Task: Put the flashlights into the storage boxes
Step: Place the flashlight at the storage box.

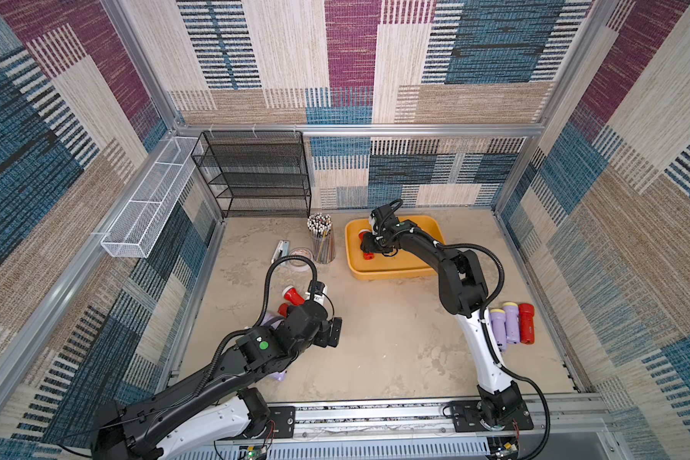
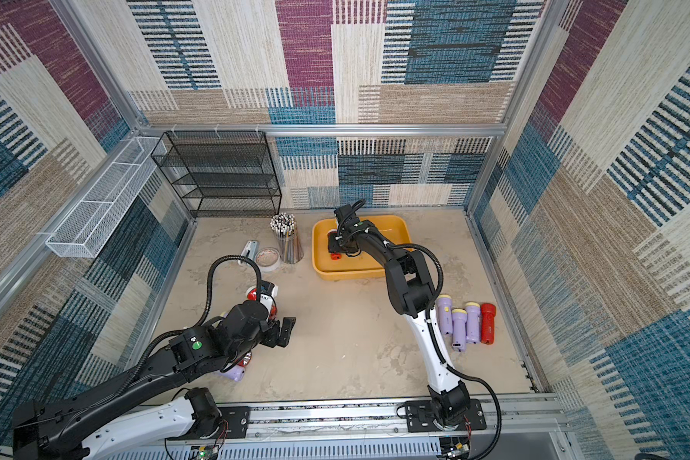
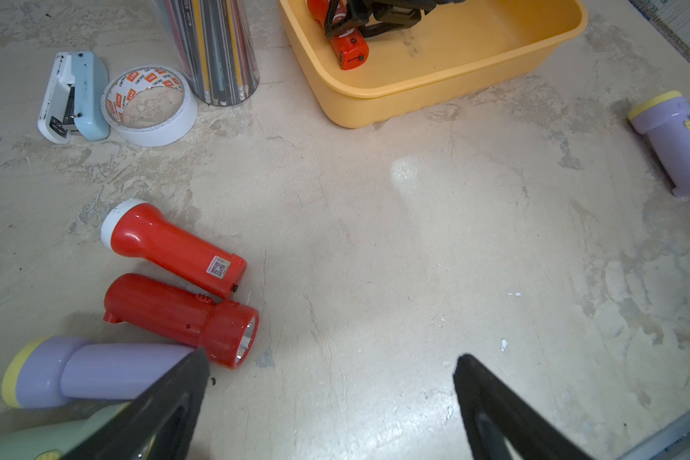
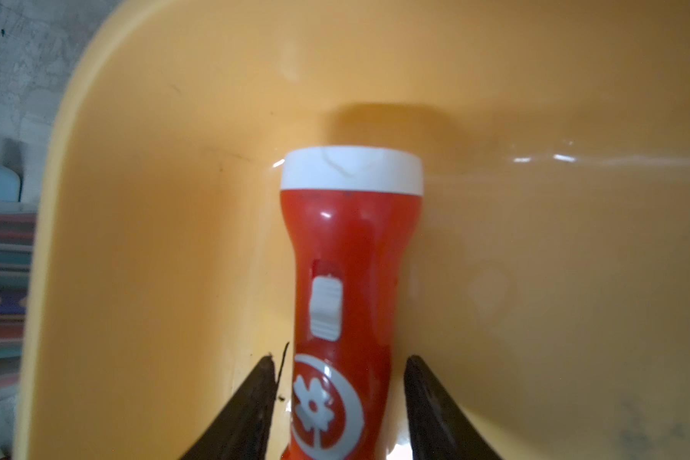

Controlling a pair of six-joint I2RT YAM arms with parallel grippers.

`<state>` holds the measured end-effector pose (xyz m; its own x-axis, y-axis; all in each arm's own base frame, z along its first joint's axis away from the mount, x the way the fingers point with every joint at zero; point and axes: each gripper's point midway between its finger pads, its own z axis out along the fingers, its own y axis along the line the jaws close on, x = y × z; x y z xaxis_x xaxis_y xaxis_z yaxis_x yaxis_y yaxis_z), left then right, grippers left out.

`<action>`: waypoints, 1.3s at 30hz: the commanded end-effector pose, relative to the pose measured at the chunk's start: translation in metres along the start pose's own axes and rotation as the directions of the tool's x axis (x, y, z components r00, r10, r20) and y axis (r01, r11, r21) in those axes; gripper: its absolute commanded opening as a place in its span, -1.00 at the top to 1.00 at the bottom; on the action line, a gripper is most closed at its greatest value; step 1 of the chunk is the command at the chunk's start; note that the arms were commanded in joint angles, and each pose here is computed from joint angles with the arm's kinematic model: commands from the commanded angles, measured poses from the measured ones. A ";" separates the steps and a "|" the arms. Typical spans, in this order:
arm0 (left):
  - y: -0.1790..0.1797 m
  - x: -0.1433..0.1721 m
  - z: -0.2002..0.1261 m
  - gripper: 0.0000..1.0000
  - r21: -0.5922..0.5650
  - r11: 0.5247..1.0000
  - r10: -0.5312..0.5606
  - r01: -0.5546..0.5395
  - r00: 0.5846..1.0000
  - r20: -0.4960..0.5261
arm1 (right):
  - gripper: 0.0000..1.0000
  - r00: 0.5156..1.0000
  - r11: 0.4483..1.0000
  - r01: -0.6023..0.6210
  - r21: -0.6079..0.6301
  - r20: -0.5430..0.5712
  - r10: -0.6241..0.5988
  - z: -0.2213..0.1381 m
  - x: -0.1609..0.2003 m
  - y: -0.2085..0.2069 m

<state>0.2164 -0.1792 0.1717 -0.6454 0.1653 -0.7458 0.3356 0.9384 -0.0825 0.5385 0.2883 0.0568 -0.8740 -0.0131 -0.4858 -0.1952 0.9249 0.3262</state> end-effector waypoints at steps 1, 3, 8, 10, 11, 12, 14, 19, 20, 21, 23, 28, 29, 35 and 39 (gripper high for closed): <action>0.007 -0.005 -0.004 -0.99 -0.039 0.999 -0.008 0.008 1.000 0.007 | -0.31 0.998 0.999 0.035 -0.039 0.063 -0.032 -0.021 -0.017 0.014; 0.010 -0.007 -0.008 -0.99 -0.054 0.999 -0.002 0.003 1.000 0.008 | -0.34 0.995 0.998 0.043 -0.040 0.094 -0.039 -0.035 -0.023 0.017; 0.012 -0.011 -0.018 -0.99 -0.044 0.999 -0.026 0.027 0.999 0.031 | -0.34 0.986 0.997 0.064 -0.036 0.153 -0.058 -0.073 -0.036 0.024; 0.013 -0.012 -0.021 -0.99 -0.036 0.999 -0.035 0.037 0.999 0.042 | -0.35 0.982 0.997 0.069 -0.033 0.179 -0.062 -0.089 -0.038 0.025; 0.015 -0.012 -0.023 -0.98 -0.037 0.998 -0.039 0.041 0.998 0.048 | -0.35 0.981 0.997 0.070 -0.030 0.186 -0.063 -0.096 -0.036 0.025; 0.016 -0.011 -0.023 -0.99 -0.039 0.998 -0.041 0.043 0.998 0.052 | -0.35 0.979 0.997 0.072 -0.030 0.193 -0.065 -0.102 -0.035 0.025; 0.018 -0.011 -0.026 -0.99 -0.043 0.998 -0.044 0.047 0.997 0.056 | -0.35 0.977 0.997 0.076 -0.023 0.200 -0.070 -0.112 -0.030 0.023; 0.025 -0.011 -0.032 -0.99 -0.063 0.997 -0.038 0.042 0.997 0.064 | -0.37 0.972 0.996 0.084 0.016 0.217 -0.086 -0.135 -0.014 0.013; 0.026 -0.012 -0.034 -0.99 -0.068 0.997 -0.039 0.044 0.997 0.070 | -0.38 0.971 0.996 0.086 0.024 0.220 -0.089 -0.139 -0.010 0.010; 0.027 -0.013 -0.035 -0.99 -0.069 0.997 -0.041 0.047 0.996 0.077 | -0.39 0.970 0.996 0.087 0.028 0.227 -0.091 -0.143 -0.009 0.009; 0.028 -0.015 -0.038 -0.99 -0.065 0.997 -0.044 0.050 0.995 0.092 | -0.40 0.972 0.995 0.088 0.051 0.213 -0.096 -0.145 0.003 0.001; 0.031 -0.016 -0.043 -0.99 -0.063 0.997 -0.044 0.052 0.993 0.113 | -0.45 0.966 0.992 0.093 0.086 0.232 -0.111 -0.167 0.015 -0.007; 0.032 -0.017 -0.044 -0.99 -0.064 0.997 -0.043 0.050 0.992 0.115 | -0.48 0.964 0.992 0.093 0.090 0.242 -0.113 -0.174 0.017 -0.008; 0.028 -0.016 -0.040 -0.99 -0.044 0.998 -0.043 0.049 0.991 0.128 | -0.62 0.968 0.981 0.034 0.193 0.238 -0.081 -0.192 0.057 -0.045; 0.020 -0.019 -0.031 -0.99 -0.017 0.999 -0.035 0.037 0.989 0.144 | -0.72 0.972 0.967 -0.075 0.245 0.233 0.016 -0.204 0.097 -0.082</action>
<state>0.2072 -0.1467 0.1993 -0.5849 0.0942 -0.8056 0.2819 0.9549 -0.0930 0.3877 0.1552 0.1509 -0.7612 0.0162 -0.6483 -0.1098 0.9821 0.1534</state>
